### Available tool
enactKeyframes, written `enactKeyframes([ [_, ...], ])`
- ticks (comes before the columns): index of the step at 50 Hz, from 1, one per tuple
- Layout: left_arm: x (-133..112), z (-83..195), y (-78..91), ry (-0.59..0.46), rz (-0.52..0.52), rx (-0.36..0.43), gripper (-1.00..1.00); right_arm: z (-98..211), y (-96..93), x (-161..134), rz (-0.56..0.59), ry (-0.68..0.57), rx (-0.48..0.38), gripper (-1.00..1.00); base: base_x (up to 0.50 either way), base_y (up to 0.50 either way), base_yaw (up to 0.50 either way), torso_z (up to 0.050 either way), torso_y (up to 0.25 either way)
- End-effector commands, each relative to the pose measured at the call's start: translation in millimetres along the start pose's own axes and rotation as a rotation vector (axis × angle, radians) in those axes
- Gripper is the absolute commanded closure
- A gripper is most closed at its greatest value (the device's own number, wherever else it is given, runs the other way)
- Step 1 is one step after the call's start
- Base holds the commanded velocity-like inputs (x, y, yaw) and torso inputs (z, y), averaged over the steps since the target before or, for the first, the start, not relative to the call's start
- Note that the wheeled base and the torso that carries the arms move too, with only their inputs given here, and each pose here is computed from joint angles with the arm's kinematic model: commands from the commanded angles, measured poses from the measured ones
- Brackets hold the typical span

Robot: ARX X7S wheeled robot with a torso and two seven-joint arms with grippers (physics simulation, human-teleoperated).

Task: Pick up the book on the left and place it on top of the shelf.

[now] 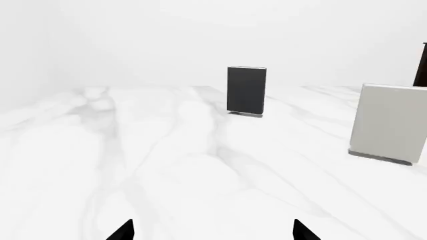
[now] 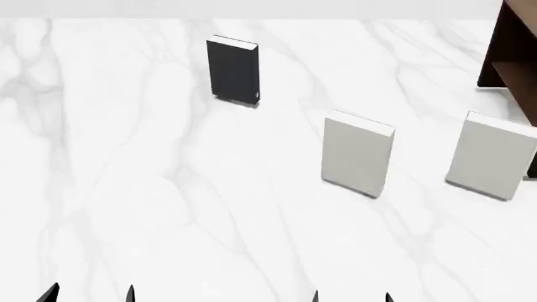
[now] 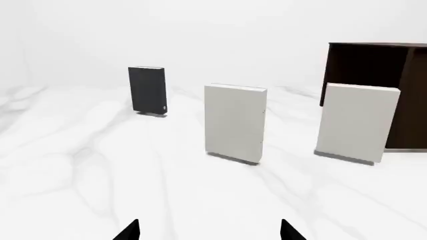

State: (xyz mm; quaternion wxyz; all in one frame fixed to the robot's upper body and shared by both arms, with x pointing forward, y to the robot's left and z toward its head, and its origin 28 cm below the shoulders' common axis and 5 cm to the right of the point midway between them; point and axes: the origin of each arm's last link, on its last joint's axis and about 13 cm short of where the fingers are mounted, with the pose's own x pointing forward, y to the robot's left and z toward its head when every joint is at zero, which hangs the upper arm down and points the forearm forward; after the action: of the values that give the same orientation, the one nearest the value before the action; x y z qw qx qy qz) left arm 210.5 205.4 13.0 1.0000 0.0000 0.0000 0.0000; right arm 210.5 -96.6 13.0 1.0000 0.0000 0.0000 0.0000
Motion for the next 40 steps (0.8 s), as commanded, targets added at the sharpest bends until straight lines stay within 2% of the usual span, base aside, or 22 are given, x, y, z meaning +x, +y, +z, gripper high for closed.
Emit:
enactKeyframes([
  [1, -0.5, 0.2, -1.0, 0.014, 0.006, 0.007, -1.00, -0.2, 0.2, -0.7, -0.006, -0.004, -0.010, -1.00, 0.00, 0.00, 0.00, 0.000, 0.000],
  [16, -1.5, -0.6, -2.3, 0.011, -0.013, 0.026, -1.00, -0.4, 1.5, -0.9, 0.001, 0.017, -0.006, -1.00, 0.00, 0.00, 0.00, 0.000, 0.000],
  [28, -1.0, -0.7, -1.6, 0.008, -0.008, 0.023, -1.00, -4.2, 1.3, 0.2, -0.002, 0.032, -0.004, -1.00, 0.00, -0.47, 0.00, 0.000, 0.000],
  [40, 0.7, 0.1, -1.2, 0.018, 0.002, 0.028, -1.00, 1.3, 0.8, 0.4, -0.016, 0.036, -0.021, -1.00, 0.00, 0.00, 0.00, 0.000, 0.000],
])
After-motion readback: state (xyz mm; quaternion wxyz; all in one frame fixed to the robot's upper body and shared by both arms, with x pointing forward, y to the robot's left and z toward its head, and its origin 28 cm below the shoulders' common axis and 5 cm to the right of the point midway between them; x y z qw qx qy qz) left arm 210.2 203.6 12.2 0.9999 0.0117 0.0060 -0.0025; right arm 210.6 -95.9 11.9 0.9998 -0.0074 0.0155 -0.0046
